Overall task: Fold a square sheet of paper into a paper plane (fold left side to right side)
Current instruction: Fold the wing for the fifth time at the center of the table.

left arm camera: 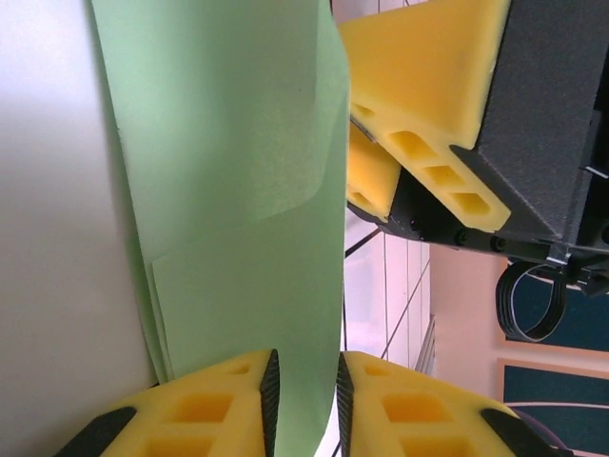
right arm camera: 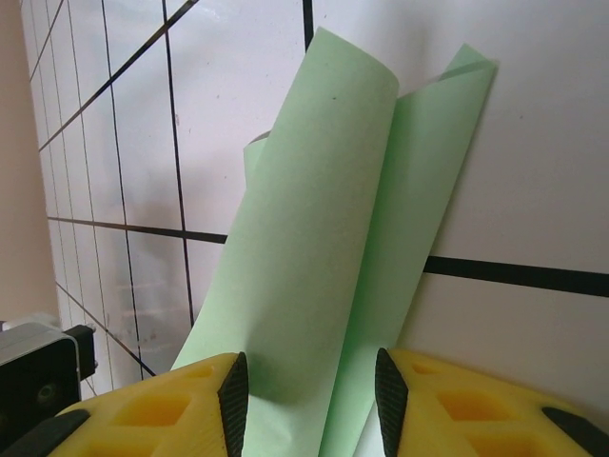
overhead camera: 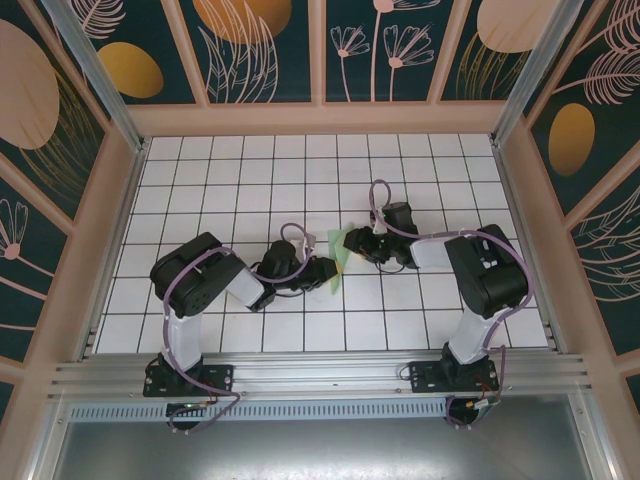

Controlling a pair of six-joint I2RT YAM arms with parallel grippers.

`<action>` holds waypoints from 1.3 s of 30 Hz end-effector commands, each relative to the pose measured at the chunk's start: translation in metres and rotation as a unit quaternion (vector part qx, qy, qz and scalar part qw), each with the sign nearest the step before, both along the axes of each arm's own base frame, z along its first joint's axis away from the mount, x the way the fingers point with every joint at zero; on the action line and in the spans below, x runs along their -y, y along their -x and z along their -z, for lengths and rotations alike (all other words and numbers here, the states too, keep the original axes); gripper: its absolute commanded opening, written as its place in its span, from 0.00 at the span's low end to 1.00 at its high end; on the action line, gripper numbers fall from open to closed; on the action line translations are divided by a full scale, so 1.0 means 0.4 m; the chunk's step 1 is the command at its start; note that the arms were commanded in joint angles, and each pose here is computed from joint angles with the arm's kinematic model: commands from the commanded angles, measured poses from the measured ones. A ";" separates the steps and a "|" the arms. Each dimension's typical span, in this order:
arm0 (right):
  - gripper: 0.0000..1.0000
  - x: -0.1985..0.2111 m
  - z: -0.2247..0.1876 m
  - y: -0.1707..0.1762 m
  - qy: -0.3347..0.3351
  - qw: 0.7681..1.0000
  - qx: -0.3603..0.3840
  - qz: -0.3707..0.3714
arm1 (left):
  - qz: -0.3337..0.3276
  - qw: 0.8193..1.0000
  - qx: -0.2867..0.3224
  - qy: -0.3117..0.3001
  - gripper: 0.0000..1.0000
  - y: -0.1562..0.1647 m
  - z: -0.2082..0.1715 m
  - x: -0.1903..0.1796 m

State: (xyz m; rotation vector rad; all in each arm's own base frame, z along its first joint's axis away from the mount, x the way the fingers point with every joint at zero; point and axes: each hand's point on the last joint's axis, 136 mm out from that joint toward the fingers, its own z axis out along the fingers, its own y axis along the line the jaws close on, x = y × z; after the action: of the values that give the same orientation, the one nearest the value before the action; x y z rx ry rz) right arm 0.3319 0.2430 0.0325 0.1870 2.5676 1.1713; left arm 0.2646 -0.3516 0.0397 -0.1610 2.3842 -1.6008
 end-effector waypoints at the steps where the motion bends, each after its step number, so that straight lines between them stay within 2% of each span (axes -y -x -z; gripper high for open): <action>1: 0.43 0.000 0.071 0.014 0.034 0.999 -0.023 -0.001 | -0.004 0.999 0.032 -0.006 0.28 -0.028 -0.039 -0.006; 10: 0.43 -0.003 0.068 0.013 0.033 0.999 -0.021 -0.004 | 0.001 0.999 0.036 -0.006 0.41 -0.045 -0.039 0.005; 15: 0.43 -0.006 0.065 0.014 0.030 0.999 -0.020 -0.007 | 0.005 0.999 0.033 -0.014 0.42 -0.053 -0.024 0.013; 21: 0.43 -0.008 0.058 0.014 0.027 0.999 -0.017 -0.009 | 0.001 0.998 0.037 -0.041 0.33 -0.074 -0.006 0.015; 26: 0.44 -0.011 0.040 0.009 0.020 1.000 -0.007 -0.012 | -0.002 0.997 0.046 -0.058 0.14 -0.086 -0.006 0.011; 30: 0.47 0.000 -0.021 -0.015 0.003 1.000 0.024 -0.010 | -0.005 0.997 0.045 -0.064 0.01 -0.088 -0.002 0.002; 34: 0.56 0.014 -0.084 -0.042 -0.018 0.998 0.052 -0.003 | -0.005 0.997 0.047 -0.062 0.00 -0.087 -0.006 0.001; 39: 0.66 0.011 -0.103 -0.070 -0.027 0.998 0.060 0.003 | -0.004 0.997 0.047 -0.061 0.00 -0.087 -0.007 0.002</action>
State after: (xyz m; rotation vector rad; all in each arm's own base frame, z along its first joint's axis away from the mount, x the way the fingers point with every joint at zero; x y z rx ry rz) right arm 0.3459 0.2320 0.0506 0.1796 2.5064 1.1834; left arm 0.2946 -0.3533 0.0386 -0.0837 2.4115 -1.4363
